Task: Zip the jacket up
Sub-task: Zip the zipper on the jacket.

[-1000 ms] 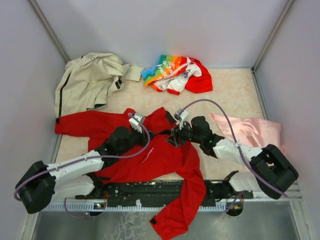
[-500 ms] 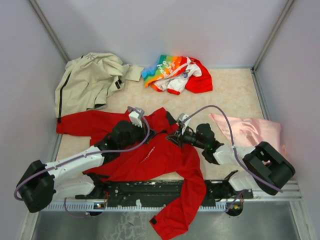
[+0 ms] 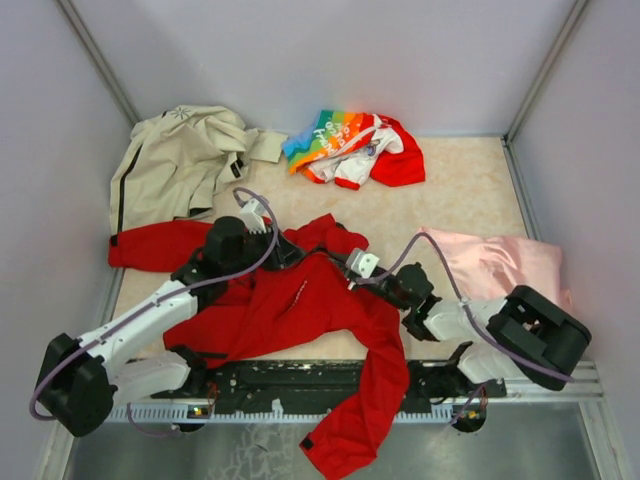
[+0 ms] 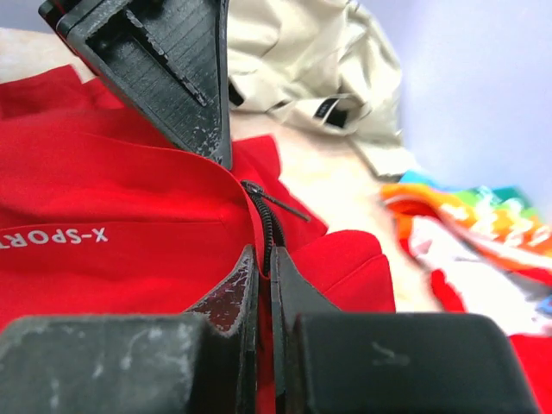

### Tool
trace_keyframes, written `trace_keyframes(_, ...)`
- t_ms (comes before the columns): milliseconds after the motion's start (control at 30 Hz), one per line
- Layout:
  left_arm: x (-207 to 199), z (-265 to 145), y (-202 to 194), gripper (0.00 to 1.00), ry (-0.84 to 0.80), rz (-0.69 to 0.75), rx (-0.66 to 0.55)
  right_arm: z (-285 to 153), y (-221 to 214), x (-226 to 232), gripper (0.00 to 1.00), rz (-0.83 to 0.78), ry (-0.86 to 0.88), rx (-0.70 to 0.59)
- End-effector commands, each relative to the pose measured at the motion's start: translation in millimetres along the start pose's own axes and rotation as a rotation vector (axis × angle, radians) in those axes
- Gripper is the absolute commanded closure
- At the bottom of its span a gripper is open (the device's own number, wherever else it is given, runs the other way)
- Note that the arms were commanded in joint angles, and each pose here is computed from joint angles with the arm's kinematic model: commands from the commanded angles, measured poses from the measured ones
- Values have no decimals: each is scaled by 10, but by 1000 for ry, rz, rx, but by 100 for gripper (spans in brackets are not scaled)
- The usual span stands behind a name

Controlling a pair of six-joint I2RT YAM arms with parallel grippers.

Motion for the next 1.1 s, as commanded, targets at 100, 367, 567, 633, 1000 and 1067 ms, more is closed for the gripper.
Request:
trace_keyframes(100,-239,-185,193,50,-238,-67,26,108,541,-299,100,-314,-301,-272)
trace_keyframes(367,-293,-242,84,40,-382,-62,66,144,558,-176,100,-380,-336,-288)
trace_keyframes(567,-217,-171,31,40,-358,-97,91,206,569,-95,100,-423,-322,-282)
trace_keyframes(633,-231,-201,72,39,-373,-118,67,216,548,-63,100,-452,-321,-265)
trace_keyframes(1000,-207,-147,122,40,-366,-265,74,234,512,147,100,-577,-298,-209)
trace_keyframes(1067,-197,-125,100,42,-375,-270,98,250,506,174,100,-587,-292,-207)
Point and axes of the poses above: each gripper's point midway between its finger pads, its own z axis out along the fingers, its own x axis along the line the jaws close on, y = z × x, the point moved 8 cm from there along -z, back along the fingers, and after that the axes turned 3 degrees about -z, right-handed, at the moved point
